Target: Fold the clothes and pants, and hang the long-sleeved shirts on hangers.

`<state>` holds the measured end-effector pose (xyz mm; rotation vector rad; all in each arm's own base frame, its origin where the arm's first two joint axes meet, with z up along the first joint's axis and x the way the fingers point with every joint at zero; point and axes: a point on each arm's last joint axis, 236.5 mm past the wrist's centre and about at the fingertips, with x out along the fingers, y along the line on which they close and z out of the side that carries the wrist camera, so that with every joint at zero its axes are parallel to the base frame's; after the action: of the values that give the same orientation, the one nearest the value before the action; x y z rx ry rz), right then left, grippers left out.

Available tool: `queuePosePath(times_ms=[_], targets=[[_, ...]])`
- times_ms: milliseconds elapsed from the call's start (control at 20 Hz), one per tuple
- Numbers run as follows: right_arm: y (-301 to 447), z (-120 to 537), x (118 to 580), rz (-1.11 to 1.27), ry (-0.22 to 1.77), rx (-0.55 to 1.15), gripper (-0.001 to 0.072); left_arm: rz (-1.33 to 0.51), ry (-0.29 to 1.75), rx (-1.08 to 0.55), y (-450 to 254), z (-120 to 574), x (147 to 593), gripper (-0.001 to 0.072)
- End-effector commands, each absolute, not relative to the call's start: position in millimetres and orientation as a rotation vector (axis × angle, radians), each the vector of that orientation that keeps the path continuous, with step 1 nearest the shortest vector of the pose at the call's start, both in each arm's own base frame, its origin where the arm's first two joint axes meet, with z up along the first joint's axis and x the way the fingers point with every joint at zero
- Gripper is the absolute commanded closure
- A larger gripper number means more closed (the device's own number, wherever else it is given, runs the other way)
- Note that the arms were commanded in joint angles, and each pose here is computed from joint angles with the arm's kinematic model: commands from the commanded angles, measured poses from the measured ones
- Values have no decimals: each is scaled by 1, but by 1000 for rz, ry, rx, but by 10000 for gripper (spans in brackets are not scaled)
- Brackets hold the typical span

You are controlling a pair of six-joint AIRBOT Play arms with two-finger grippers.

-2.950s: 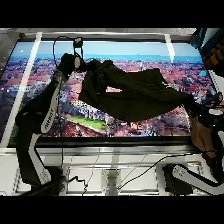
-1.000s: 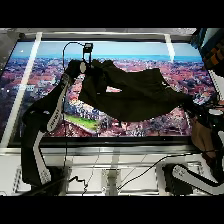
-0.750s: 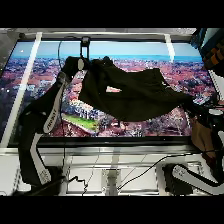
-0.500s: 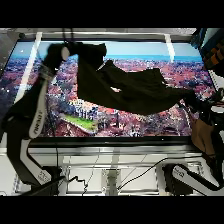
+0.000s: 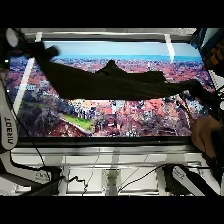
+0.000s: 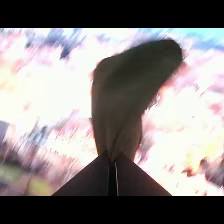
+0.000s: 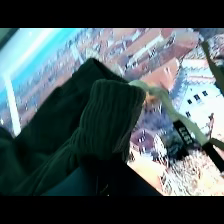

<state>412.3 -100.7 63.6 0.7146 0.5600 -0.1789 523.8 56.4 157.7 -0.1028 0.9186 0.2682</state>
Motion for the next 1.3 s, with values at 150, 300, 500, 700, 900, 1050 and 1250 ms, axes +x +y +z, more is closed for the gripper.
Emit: queuePosePath(times_ms=[150, 300, 500, 700, 900, 1050, 1250], targets=[[-99, 25, 375, -214, 795, 589, 680, 427, 1130, -207, 78, 110, 435, 688], [-102, 23, 372, -225, 808, 564, 680, 399, 1079, -211, 67, 86, 387, 688], [-94, 17, 365, -204, 854, 572, 680, 415, 951, -370, 50, 30, 293, 688], [-85, -12, 321, -193, 1086, 504, 680, 365, 932, -592, 14, -26, 227, 686], [-91, -26, 290, -233, 1225, 452, 680, 353, 878, -594, 14, -22, 207, 685], [-94, -28, 285, -240, 1244, 431, 679, 366, 850, -562, 22, -16, 205, 286], [-99, -25, 292, -250, 1209, 421, 679, 420, 785, -496, 43, -7, 211, 46]])
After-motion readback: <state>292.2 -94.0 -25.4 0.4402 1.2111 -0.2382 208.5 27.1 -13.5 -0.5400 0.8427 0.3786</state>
